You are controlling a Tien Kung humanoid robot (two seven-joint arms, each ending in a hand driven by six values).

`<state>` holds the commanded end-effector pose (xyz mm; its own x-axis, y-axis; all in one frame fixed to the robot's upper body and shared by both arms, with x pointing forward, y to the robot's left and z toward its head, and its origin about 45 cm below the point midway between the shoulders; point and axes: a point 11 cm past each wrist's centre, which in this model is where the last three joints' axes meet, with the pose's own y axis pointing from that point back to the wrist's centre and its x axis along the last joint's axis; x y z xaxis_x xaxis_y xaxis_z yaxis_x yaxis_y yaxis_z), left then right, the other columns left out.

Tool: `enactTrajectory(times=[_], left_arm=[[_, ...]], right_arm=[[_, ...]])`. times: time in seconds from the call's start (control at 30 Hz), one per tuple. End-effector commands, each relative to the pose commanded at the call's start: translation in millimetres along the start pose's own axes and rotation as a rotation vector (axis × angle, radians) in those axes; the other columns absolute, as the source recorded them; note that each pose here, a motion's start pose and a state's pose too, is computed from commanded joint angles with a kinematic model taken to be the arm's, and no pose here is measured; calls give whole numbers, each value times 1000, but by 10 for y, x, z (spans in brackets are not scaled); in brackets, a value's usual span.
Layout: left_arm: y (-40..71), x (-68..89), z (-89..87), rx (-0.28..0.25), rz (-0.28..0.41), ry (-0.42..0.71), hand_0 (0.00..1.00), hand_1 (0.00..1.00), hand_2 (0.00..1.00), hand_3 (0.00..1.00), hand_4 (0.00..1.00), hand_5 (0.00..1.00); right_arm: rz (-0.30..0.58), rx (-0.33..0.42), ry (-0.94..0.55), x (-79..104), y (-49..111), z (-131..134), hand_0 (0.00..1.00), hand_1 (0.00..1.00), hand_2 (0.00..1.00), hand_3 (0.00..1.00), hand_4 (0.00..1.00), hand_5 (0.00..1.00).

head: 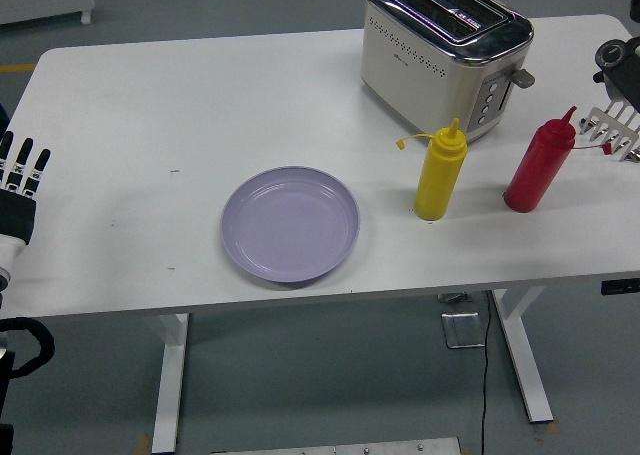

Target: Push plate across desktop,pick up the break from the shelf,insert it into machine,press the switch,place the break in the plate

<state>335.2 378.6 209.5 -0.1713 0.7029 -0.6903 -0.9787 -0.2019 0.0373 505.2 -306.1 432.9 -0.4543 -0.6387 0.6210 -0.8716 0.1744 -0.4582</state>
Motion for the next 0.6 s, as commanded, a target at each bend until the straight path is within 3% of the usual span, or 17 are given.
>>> enactTrajectory(times=[0.23, 0.6], left_arm=[[6, 6, -34, 6, 4, -2, 819, 869, 936, 799, 612, 998], [1, -1, -67, 14, 4, -5, 818, 870, 935, 800, 612, 998]], right_arm=[[15, -15, 59, -274, -26, -127, 325, 341, 438, 480, 187, 2], [-33, 5, 142, -671, 8, -346, 323, 341, 435, 482, 148, 2]])
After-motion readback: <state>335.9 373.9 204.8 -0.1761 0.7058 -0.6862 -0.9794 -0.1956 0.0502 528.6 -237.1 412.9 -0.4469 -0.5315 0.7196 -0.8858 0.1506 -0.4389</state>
